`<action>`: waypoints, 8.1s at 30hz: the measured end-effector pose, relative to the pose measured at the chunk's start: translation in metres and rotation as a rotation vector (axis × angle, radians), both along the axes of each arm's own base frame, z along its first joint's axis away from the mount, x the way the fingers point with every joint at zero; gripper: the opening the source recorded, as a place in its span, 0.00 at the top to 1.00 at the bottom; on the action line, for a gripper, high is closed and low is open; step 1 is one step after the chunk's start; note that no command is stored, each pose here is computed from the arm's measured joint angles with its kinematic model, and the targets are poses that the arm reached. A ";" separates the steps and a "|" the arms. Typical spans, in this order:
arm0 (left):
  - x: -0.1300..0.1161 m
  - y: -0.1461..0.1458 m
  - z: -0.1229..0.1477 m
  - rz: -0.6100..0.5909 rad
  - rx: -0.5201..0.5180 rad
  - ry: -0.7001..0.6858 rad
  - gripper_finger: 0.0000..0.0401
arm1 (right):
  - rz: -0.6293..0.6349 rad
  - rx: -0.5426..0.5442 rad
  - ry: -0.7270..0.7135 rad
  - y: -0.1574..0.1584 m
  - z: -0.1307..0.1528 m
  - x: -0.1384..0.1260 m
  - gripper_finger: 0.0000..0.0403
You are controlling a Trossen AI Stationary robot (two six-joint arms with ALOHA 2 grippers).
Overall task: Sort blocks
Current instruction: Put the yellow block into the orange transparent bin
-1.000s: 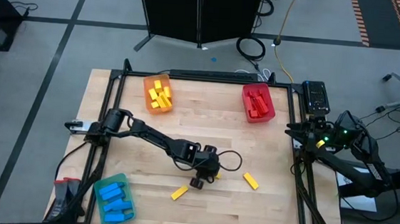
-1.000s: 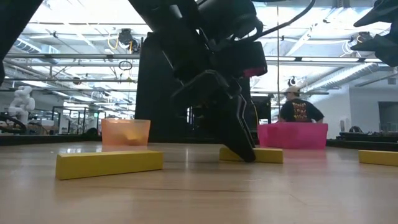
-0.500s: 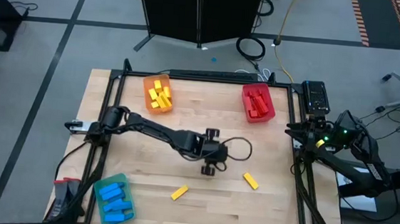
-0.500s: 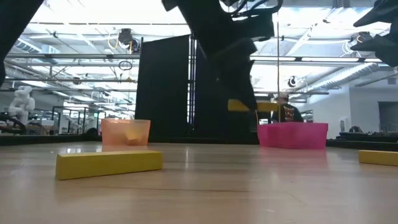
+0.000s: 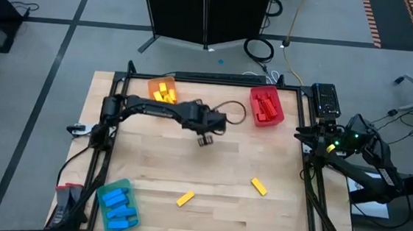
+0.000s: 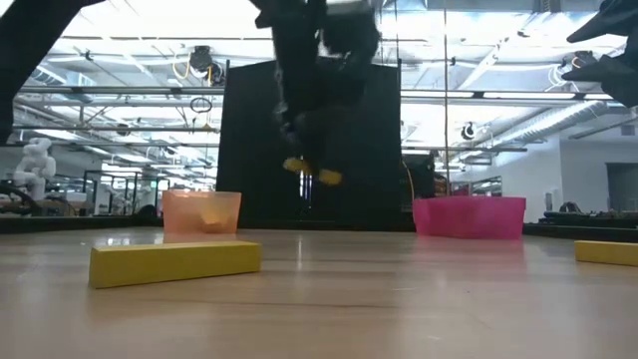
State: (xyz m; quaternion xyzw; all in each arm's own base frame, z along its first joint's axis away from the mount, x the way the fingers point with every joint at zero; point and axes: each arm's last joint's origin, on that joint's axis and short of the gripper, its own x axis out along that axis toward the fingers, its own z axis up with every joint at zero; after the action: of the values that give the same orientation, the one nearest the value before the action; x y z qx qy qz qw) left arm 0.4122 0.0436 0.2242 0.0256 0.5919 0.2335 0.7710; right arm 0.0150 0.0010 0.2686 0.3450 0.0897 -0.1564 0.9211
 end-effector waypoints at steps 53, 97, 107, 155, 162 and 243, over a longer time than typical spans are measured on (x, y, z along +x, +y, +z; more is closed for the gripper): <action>-0.178 0.136 -0.035 1.431 0.128 -0.382 0.73 | -0.045 -0.010 0.015 -0.001 -0.001 -0.001 0.38; -0.092 -0.046 0.014 0.161 -0.459 -0.147 0.46 | -0.046 -0.009 0.015 -0.001 -0.001 -0.001 0.38; -0.096 -0.161 0.019 0.204 -0.556 -0.344 0.46 | -0.047 -0.016 0.017 -0.001 -0.001 -0.001 0.38; -0.080 -0.239 -0.101 0.289 -0.563 -0.151 0.48 | -0.035 -0.015 0.063 0.000 -0.005 -0.002 0.38; -0.084 -0.237 -0.107 0.271 -0.526 -0.094 0.66 | -0.034 -0.016 0.063 0.000 -0.005 -0.002 0.38; -0.175 0.066 -0.040 1.431 0.117 -0.549 0.73 | -0.034 -0.018 0.064 -0.001 -0.005 -0.002 0.38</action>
State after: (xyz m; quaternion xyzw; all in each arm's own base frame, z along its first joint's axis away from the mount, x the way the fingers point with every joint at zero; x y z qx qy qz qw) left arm 0.2376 0.1095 0.1846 -0.3818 0.2385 0.7044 0.5488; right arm 0.0133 0.0005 0.2634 0.3329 0.1119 -0.1839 0.9181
